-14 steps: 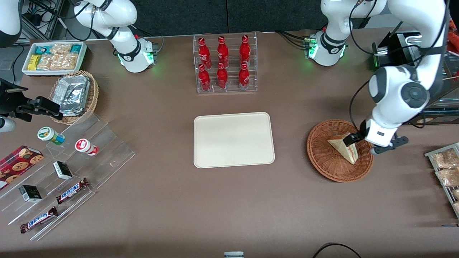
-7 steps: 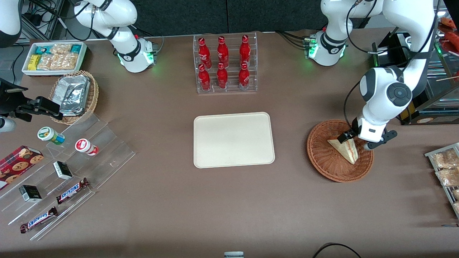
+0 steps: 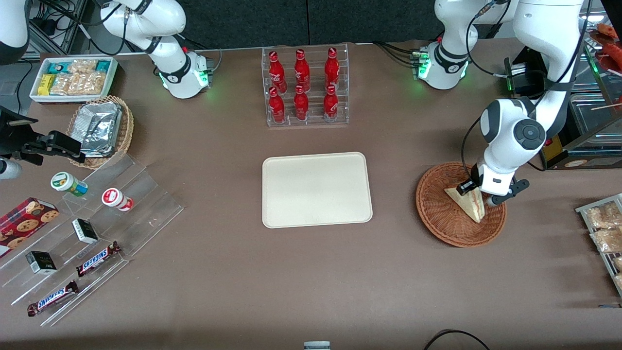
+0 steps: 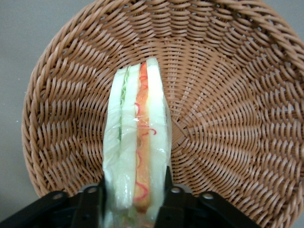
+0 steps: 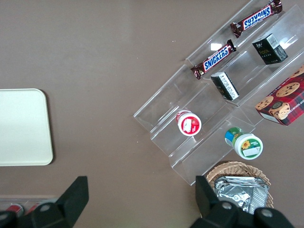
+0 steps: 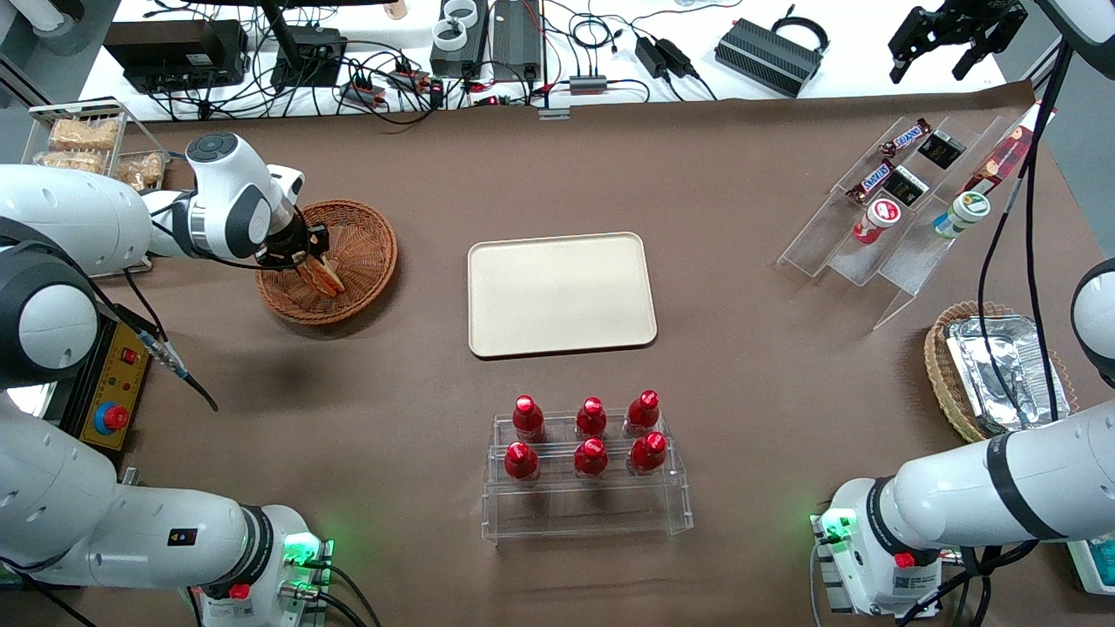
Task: Place sandwich from basket to tray
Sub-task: 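Lift the sandwich and carry it over the cream tray, then lower the sandwich onto the tray and open the left gripper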
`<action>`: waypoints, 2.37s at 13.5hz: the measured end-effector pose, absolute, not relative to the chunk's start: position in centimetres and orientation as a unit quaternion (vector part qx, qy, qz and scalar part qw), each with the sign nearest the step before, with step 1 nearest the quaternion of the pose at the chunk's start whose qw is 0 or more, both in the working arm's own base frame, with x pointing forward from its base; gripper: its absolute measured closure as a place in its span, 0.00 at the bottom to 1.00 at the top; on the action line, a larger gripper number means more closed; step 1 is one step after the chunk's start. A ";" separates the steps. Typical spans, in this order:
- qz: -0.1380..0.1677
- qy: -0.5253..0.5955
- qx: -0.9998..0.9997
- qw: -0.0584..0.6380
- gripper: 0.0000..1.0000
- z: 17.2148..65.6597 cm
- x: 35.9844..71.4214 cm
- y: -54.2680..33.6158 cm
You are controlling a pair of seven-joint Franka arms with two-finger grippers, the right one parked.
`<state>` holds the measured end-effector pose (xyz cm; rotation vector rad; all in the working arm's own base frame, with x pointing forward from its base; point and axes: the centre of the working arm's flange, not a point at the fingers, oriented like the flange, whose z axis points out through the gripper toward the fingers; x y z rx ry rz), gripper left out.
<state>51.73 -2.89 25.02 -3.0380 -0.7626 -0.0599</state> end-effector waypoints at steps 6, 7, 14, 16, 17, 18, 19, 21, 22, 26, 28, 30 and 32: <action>-0.013 -0.224 -0.974 0.007 0.78 29.4 52.6 -5.0; -0.002 -0.213 -0.977 0.013 0.83 32.0 52.8 -6.1; 0.022 -0.073 -0.997 0.029 0.85 45.9 52.0 -23.5; 0.029 -0.036 -0.999 0.029 0.85 43.6 51.4 -29.9; 0.029 -0.024 -0.999 0.028 0.85 42.3 51.3 -33.0; 0.028 -0.018 -0.999 0.028 0.85 40.8 51.3 -35.9; 0.026 -0.016 -0.999 0.027 0.85 39.1 51.3 -38.7; 0.017 -0.004 -1.000 0.022 0.85 35.5 51.0 -43.3; 0.010 0.004 -1.000 0.015 0.85 33.7 50.9 -45.0; 0.001 0.029 -1.000 0.002 0.85 28.1 48.1 -50.3; 0.002 0.037 -0.999 0.002 0.85 26.5 47.2 -51.6; -0.001 0.042 -0.999 0.000 0.85 25.4 46.8 -52.1; 0.002 0.043 -0.999 0.003 0.85 24.4 46.6 -52.2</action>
